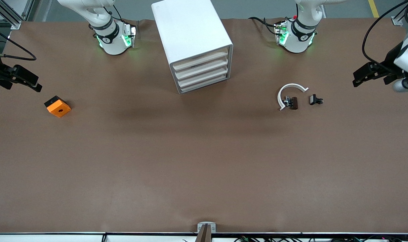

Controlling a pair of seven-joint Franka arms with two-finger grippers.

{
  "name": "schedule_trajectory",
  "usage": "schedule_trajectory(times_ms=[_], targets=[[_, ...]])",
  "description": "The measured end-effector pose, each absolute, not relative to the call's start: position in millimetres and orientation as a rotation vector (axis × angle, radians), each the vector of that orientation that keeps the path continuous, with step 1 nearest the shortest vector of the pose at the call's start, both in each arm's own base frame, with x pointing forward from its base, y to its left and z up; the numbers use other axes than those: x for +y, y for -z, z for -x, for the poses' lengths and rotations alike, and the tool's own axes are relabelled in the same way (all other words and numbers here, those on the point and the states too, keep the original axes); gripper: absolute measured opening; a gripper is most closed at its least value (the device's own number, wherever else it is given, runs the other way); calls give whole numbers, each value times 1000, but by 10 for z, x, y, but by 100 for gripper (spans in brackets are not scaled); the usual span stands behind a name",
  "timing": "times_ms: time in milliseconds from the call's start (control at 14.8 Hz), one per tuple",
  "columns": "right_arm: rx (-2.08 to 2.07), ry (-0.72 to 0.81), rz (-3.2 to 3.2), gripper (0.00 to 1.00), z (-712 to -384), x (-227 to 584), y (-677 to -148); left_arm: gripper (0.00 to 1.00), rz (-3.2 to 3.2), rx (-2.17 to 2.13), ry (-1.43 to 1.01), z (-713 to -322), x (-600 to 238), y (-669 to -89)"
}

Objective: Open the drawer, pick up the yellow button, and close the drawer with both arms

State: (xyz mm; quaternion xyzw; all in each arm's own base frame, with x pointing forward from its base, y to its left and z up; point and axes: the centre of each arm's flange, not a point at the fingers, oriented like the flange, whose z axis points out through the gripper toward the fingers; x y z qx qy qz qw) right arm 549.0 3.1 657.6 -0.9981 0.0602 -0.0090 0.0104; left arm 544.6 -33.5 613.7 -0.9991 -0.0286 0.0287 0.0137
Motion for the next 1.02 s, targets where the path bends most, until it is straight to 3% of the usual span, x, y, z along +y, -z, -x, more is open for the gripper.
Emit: schedule_trajectory(times_ms=[407, 1017], targets=[[187, 28, 3115, 100, -5490, 35, -6577, 100, 3153, -378, -407, -5795, -563, -5165], [183, 26, 3115, 100, -5494, 48, -6570, 100, 2742, -1282, -952, -5898, -1710, -3834]])
